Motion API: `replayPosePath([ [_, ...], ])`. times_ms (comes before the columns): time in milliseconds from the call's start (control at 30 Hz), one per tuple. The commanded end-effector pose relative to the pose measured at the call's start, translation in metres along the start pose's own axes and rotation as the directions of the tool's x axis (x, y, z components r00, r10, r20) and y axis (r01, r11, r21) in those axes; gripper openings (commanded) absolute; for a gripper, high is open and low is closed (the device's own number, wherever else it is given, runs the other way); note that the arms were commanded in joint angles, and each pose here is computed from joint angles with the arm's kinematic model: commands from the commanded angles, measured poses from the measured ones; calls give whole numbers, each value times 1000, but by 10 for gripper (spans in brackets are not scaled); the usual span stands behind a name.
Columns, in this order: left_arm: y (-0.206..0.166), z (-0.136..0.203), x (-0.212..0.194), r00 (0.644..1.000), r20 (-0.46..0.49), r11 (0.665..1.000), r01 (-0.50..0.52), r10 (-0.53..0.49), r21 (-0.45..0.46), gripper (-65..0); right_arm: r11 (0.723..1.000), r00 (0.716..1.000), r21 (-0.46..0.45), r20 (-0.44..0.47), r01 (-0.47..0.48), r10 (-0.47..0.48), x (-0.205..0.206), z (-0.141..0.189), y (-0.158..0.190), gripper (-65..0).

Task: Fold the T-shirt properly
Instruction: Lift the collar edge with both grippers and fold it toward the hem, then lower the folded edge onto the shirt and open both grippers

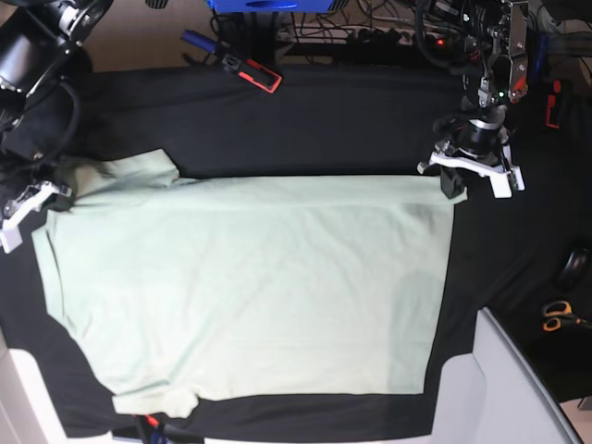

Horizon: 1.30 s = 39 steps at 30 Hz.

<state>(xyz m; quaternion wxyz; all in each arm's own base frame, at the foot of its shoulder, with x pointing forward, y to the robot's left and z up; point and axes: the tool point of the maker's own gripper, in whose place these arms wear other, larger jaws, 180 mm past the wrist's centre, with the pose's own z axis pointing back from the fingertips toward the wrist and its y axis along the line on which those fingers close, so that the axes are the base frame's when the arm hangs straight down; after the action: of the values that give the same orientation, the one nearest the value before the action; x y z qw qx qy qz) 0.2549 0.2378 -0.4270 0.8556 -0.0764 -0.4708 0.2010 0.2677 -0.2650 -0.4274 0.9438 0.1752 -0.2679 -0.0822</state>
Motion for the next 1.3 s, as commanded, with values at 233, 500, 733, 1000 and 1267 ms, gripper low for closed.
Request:
replayPosePath([
  [233,-7,-16,28,998,71,1000,-3,4,-18,-650,1000,996,18,90,-2,1,45,2,-9,-649],
  [500,-9,-31,41,996,93,1000,-14,15,-18,-650,996,993,63,104,-58,51,66,-14,8,-649],
  [733,-7,-41,50,994,106,1000,-27,26,6,-650,996,989,79,145,-45,33,85,-17,12,-649],
  [1000,-8,-51,59,992,118,999,-36,35,7,-650,992,989,105,136,-76,62,98,-26,22,-649],
  [1267,-3,-62,61,993,110,999,-48,45,24,-650,988,988,132,142,-75,56,106,-36,29,-649],
])
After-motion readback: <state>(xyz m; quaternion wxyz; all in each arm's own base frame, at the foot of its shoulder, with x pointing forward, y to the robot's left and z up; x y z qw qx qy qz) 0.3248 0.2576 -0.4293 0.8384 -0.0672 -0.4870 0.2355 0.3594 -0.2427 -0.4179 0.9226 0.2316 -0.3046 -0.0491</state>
